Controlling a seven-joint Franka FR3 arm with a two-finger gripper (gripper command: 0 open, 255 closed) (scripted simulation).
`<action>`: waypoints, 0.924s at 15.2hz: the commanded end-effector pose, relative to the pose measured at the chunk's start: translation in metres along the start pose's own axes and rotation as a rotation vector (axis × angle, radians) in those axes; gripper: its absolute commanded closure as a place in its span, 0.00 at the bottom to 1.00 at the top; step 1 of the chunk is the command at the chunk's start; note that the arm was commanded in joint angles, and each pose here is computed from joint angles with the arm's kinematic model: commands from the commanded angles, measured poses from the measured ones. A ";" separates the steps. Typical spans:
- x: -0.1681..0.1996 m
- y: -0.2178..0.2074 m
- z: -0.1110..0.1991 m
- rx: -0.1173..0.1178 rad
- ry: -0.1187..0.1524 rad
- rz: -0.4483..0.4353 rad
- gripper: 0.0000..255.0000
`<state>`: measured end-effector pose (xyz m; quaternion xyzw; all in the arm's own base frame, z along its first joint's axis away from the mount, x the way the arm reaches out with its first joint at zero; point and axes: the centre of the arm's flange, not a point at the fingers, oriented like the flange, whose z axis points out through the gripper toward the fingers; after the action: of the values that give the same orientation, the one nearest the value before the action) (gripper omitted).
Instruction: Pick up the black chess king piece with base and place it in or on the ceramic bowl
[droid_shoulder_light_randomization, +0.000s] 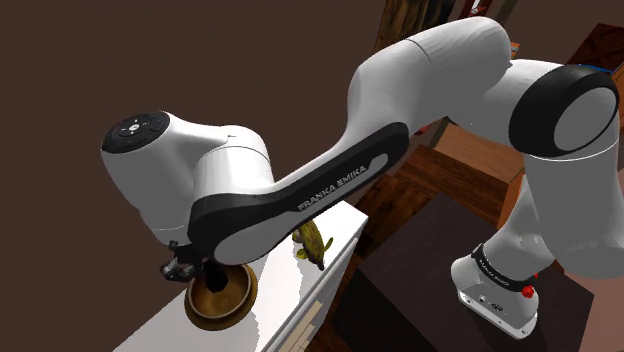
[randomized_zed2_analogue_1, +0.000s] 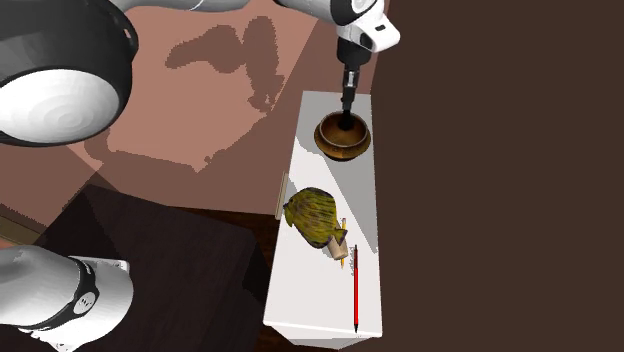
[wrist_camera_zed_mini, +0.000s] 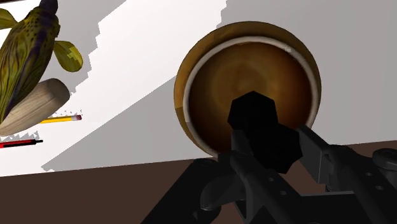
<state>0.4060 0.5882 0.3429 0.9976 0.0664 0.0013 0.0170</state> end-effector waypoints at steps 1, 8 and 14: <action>0.000 0.001 0.011 0.000 0.000 0.000 1.00; 0.000 0.000 0.014 0.000 0.000 0.000 1.00; 0.000 0.000 0.014 0.000 0.000 0.000 0.00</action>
<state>0.4059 0.5873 0.3291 0.9976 0.0665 0.0014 0.0168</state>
